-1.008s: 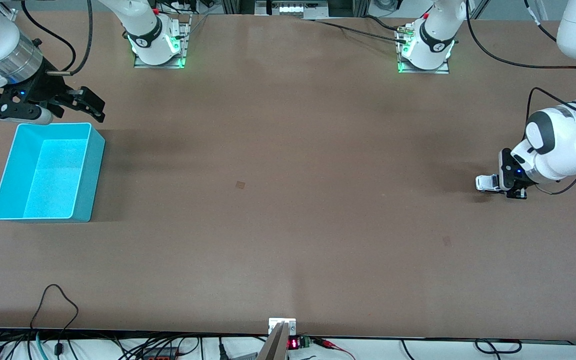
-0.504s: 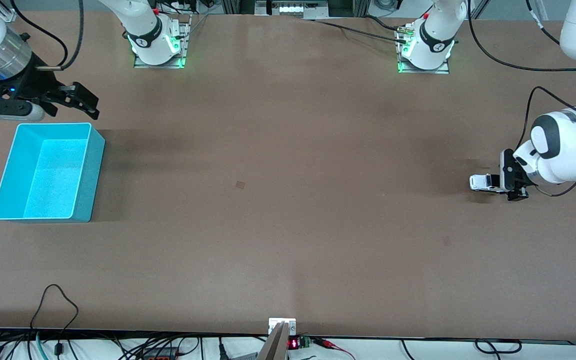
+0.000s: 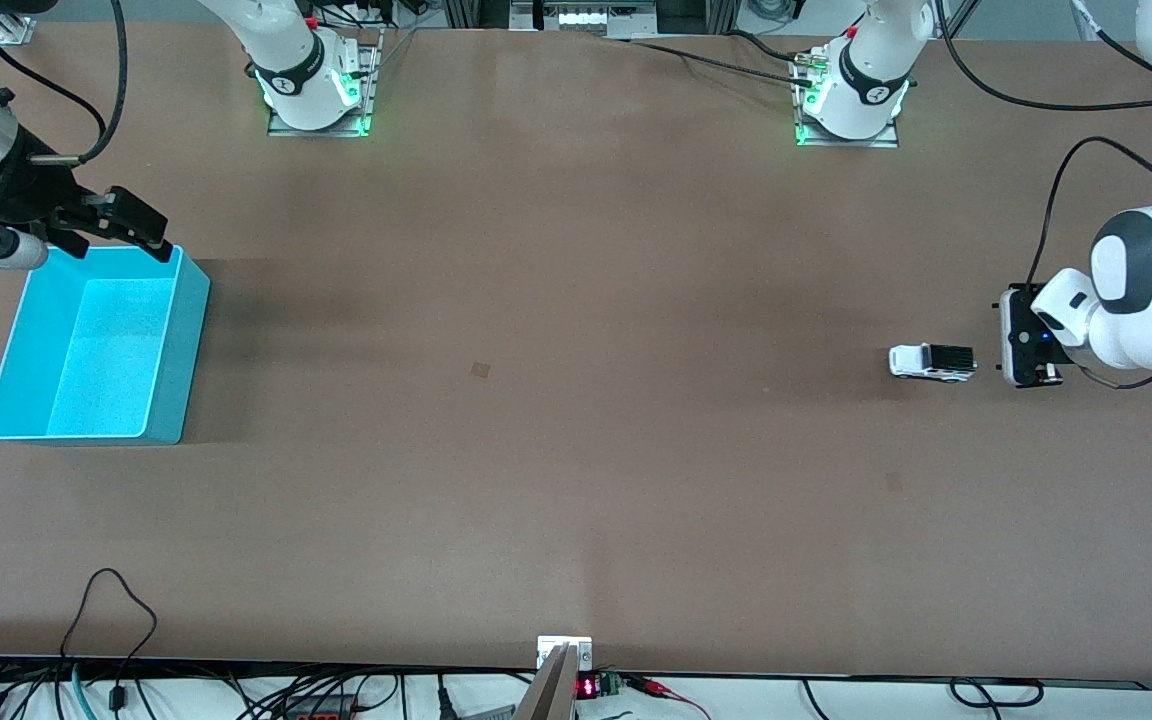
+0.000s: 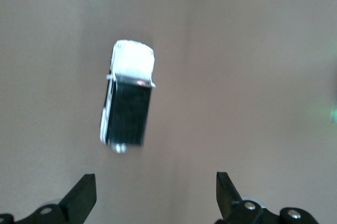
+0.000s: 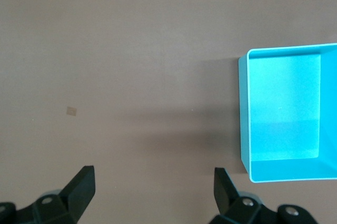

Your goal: Wind and store white jeep toy

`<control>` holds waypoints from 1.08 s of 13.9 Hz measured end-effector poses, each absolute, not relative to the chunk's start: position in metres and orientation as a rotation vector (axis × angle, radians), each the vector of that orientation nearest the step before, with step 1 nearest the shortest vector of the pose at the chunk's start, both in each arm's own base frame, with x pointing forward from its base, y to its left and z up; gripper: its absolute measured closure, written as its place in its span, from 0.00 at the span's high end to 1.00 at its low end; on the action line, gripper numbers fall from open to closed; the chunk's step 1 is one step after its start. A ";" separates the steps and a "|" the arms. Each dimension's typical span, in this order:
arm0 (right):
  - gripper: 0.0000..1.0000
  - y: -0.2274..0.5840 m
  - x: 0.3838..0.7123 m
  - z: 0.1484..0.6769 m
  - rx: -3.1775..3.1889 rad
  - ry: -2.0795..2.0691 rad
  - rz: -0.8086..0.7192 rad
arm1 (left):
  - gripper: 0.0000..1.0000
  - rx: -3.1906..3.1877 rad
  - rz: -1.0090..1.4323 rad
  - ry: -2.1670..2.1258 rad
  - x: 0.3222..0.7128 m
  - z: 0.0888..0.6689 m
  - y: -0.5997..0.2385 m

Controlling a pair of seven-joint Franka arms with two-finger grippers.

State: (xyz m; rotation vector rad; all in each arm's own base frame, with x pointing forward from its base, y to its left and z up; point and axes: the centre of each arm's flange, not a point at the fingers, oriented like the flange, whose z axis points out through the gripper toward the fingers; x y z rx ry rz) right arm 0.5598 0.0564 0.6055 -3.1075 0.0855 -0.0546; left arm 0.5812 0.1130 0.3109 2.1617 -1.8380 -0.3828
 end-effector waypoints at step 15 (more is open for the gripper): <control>1.00 0.052 0.556 0.604 -3.112 0.020 0.016 | 1.00 3.037 -0.474 -0.712 0.581 0.534 -0.036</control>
